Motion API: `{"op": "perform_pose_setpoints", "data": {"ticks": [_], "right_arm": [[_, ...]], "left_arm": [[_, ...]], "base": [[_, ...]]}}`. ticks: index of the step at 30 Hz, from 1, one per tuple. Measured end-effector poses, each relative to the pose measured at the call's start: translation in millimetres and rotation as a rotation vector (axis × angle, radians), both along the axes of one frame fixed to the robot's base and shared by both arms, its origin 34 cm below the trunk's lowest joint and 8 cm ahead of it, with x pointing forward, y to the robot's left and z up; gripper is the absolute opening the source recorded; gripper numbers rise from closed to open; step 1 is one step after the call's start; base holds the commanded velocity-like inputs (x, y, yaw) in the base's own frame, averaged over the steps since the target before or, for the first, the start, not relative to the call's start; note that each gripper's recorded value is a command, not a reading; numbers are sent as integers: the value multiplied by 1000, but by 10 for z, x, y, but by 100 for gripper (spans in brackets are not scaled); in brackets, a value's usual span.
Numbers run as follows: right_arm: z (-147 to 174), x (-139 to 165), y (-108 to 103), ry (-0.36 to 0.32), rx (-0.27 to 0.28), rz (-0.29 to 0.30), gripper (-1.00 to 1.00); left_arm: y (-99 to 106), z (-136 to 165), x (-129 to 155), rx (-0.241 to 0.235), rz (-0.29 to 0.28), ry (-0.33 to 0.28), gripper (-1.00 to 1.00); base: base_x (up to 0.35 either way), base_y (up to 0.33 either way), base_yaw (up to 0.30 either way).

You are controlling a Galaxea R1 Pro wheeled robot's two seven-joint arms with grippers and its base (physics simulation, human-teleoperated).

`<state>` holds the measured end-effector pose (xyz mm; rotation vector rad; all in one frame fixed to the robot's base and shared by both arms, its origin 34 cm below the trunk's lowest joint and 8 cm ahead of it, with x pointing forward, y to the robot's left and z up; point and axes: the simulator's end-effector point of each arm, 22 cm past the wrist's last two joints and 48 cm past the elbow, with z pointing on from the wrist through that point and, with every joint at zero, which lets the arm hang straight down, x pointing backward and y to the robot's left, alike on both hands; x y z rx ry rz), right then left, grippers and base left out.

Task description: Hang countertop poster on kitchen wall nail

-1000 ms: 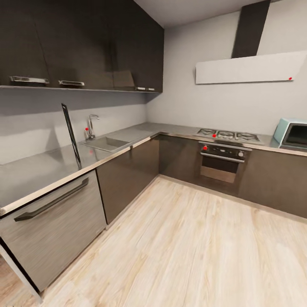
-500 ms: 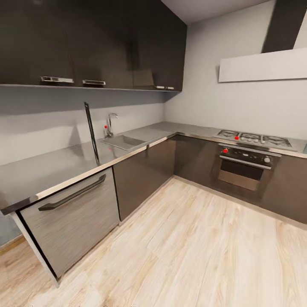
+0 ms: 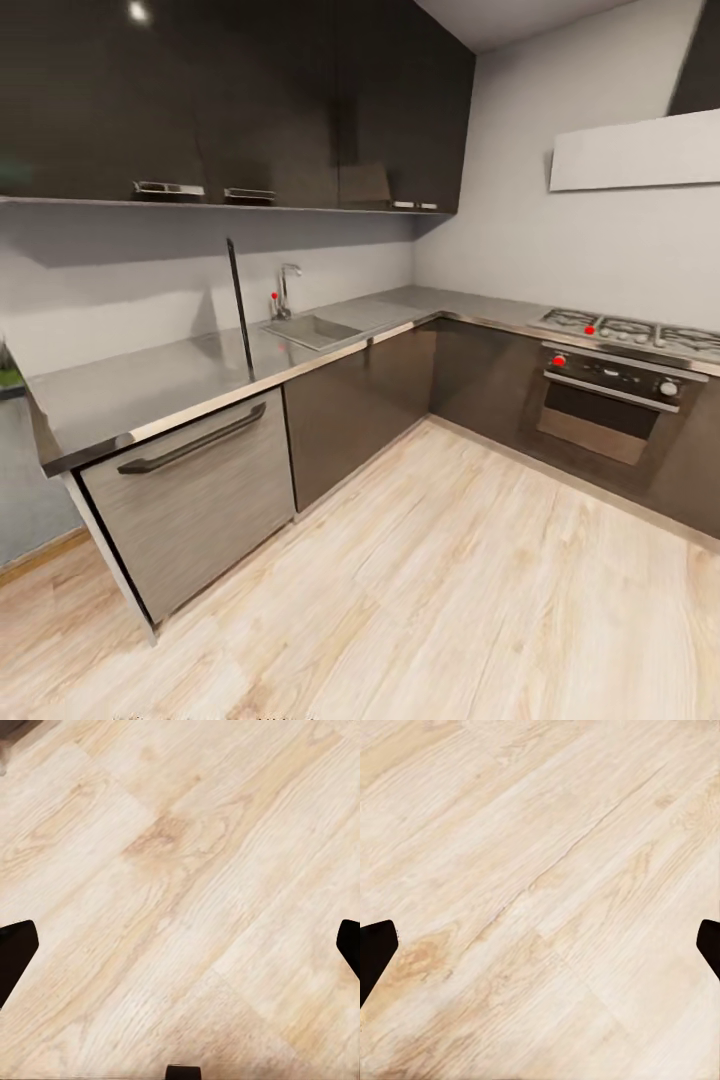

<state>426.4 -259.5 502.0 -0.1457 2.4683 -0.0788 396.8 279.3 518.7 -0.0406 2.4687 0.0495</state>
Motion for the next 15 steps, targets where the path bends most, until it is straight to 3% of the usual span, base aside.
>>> {"op": "perform_pose_setpoints", "data": {"ticks": [15], "right_arm": [[2, 3, 2, -2, -1, 0, 100]], "left_arm": [[2, 0, 0, 0, 1, 0, 100]], "base": [[0, -5, 294]]}}
